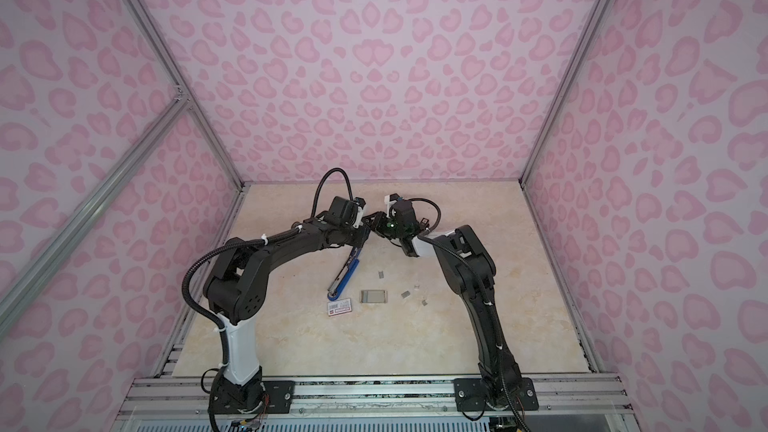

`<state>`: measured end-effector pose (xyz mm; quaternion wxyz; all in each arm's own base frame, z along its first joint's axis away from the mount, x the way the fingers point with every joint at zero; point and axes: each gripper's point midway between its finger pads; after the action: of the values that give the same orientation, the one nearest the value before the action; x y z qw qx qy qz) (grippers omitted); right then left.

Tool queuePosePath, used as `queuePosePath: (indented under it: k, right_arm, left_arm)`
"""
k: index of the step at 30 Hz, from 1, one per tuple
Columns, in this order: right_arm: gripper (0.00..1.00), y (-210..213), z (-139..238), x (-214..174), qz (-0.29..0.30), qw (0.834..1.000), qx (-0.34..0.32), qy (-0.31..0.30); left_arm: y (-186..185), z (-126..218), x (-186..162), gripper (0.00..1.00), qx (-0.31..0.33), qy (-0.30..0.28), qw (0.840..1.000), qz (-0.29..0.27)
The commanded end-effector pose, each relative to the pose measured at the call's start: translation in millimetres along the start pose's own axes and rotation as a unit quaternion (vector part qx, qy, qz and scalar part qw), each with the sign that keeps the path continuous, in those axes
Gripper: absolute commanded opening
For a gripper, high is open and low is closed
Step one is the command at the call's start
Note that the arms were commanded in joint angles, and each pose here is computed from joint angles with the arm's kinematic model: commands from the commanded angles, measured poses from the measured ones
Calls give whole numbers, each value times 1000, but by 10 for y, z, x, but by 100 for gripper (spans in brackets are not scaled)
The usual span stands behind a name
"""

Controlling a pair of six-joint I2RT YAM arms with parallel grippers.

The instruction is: Load the staples into the stapler

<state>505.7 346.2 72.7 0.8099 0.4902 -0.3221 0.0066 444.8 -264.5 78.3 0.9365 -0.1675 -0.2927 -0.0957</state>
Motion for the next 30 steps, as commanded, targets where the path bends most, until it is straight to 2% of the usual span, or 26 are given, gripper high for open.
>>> queuePosePath:
  k: [1, 8, 14, 20, 30]
  right_arm:
    - [28, 30, 26, 82, 19, 1000, 10, -21]
    - [28, -17, 48, 107, 21, 999, 12, -25]
    - [27, 32, 59, 112, 27, 999, 21, -24]
    - [27, 43, 66, 87, 27, 999, 25, -21]
    - [27, 89, 81, 80, 30, 999, 31, -21]
  left_arm:
    - [28, 121, 91, 45, 10, -28, 1000, 9]
    - [213, 565, -201, 45, 32, -55, 996, 58]
    - [429, 911, -827, 46, 41, -57, 992, 107]
    - [488, 1066, -1336, 47, 24, -60, 986, 151]
    - [536, 996, -1476, 48, 20, -66, 987, 147]
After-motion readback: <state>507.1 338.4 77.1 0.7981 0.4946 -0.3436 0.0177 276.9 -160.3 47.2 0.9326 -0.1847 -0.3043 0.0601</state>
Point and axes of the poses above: each gripper's point midway between its finger pads, its own z axis back along the fingers, its own y axis along the line the jaws close on, x = y × z, and after that the axes turned 11 degrees about z, right-handed
